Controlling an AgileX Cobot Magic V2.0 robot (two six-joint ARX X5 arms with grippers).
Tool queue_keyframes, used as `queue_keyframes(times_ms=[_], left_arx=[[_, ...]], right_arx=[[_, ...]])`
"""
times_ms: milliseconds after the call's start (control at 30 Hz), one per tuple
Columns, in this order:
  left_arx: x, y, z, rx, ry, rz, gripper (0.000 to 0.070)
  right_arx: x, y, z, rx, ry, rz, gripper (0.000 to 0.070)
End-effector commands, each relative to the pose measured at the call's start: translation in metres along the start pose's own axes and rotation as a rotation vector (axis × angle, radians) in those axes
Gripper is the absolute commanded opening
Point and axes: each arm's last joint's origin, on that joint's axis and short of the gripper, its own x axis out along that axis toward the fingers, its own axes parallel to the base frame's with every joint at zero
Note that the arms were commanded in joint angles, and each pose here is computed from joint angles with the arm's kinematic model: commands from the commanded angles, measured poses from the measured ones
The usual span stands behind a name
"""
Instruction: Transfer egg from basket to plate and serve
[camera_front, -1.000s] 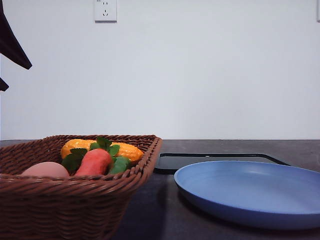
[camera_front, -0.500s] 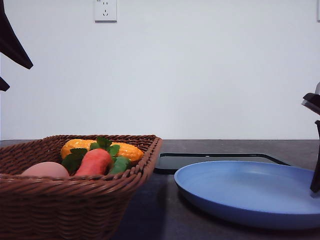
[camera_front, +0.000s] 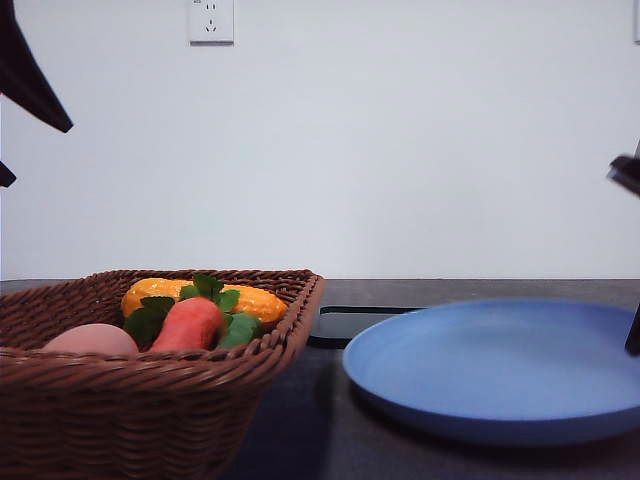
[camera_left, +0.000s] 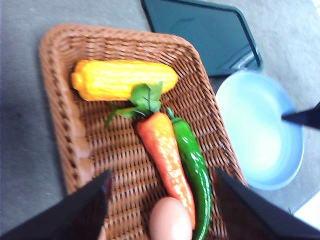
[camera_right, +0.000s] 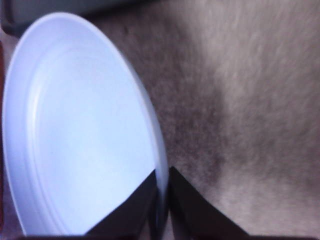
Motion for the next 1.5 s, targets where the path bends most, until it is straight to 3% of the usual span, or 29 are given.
queue_keyframes(times_ms=[0,133,333,700,867,1267,1467], left_arx=[[0.0,-0.004,0.003,0.03,0.005,-0.019,0.0457],[0.003,-0.013,-0.002,0.05,0.066,-0.035,0.0455],[0.012,-0.036,-0.008,0.136,0.203,0.057,0.0455],[0.056,-0.074,-0.013,0.226,0.355,0.171,0.0453],[0.08,-0.076,-0.023,0.226,0.436,0.234,0.0453],[0.118,-0.069,-0.035,0.224,0.553,0.289,0.0453],[0.127,-0.066,-0.039,0.223,0.59,0.308,0.0405]], right_arx=[[-0.007,0.003,0.004,0.006,-0.039,0.011,0.0],[-0.025,0.007,0.002,0.003,-0.115,0.019,0.0],[-0.044,0.009,0.002,0.003,-0.224,0.0,0.0],[-0.048,0.008,0.001,0.014,-0.235,-0.002,0.0],[-0.048,0.008,0.001,0.012,-0.235,-0.002,0.0],[-0.048,0.008,0.001,0.004,-0.238,-0.002,0.0],[-0.048,0.008,0.002,0.002,-0.241,-0.002,0.0]])
